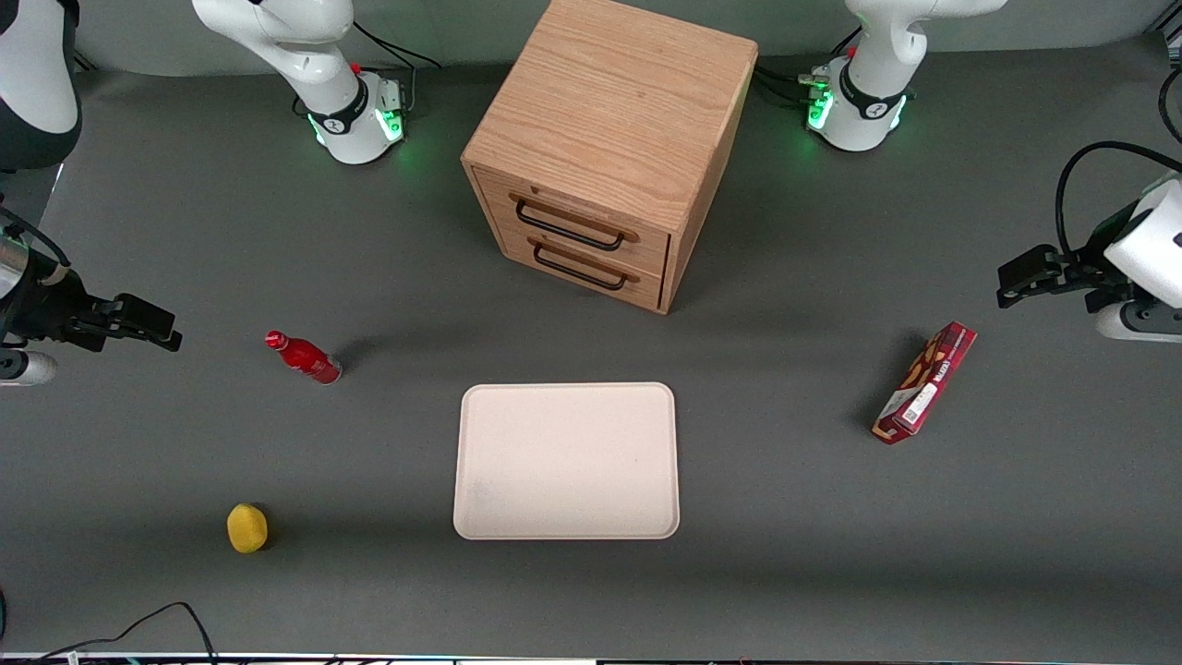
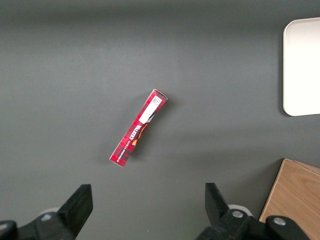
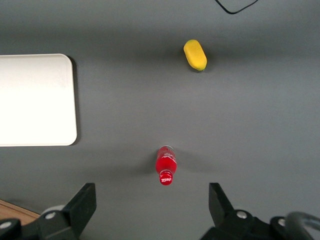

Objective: Place coke bottle on tray
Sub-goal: 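Move the open right gripper over the red Coca-Cola bottle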

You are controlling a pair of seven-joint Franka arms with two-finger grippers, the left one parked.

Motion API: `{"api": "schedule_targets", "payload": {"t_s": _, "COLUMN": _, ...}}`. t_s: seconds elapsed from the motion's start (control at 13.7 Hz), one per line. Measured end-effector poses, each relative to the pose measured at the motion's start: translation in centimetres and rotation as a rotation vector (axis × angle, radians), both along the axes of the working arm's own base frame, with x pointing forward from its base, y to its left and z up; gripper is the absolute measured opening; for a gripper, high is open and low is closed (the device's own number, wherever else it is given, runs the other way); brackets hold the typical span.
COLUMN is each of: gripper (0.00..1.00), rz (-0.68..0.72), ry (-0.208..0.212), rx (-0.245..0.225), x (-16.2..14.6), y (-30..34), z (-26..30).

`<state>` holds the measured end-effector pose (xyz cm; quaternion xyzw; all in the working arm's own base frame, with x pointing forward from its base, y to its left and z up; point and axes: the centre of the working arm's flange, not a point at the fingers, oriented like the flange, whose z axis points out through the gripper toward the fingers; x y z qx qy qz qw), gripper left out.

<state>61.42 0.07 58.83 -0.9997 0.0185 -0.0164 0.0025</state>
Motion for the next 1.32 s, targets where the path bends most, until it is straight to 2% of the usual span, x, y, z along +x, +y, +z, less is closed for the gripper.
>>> {"api": "schedule_targets", "payload": {"t_s": 0.59, "gripper": 1.00, "rz": 0.001, "ry": 0.006, "rx": 0.000, "x": 0.0, "y": 0.1, "z": -0.3}}
{"api": "schedule_targets", "payload": {"t_s": 0.73, "gripper": 1.00, "rz": 0.003, "ry": 0.022, "rx": 0.000, "x": -0.1, "y": 0.2, "z": -1.1}}
{"api": "schedule_targets", "payload": {"t_s": 0.88, "gripper": 1.00, "rz": 0.005, "ry": 0.049, "rx": 0.000, "x": -0.2, "y": 0.2, "z": -3.0}}
{"api": "schedule_targets", "payload": {"t_s": 1.02, "gripper": 1.00, "rz": 0.039, "ry": 0.057, "rx": -0.001, "x": -0.3, "y": 0.4, "z": -5.8}}
{"api": "schedule_targets", "payload": {"t_s": 1.32, "gripper": 1.00, "rz": 0.073, "ry": 0.029, "rx": -0.008, "x": -2.8, "y": 0.0, "z": -11.8}}
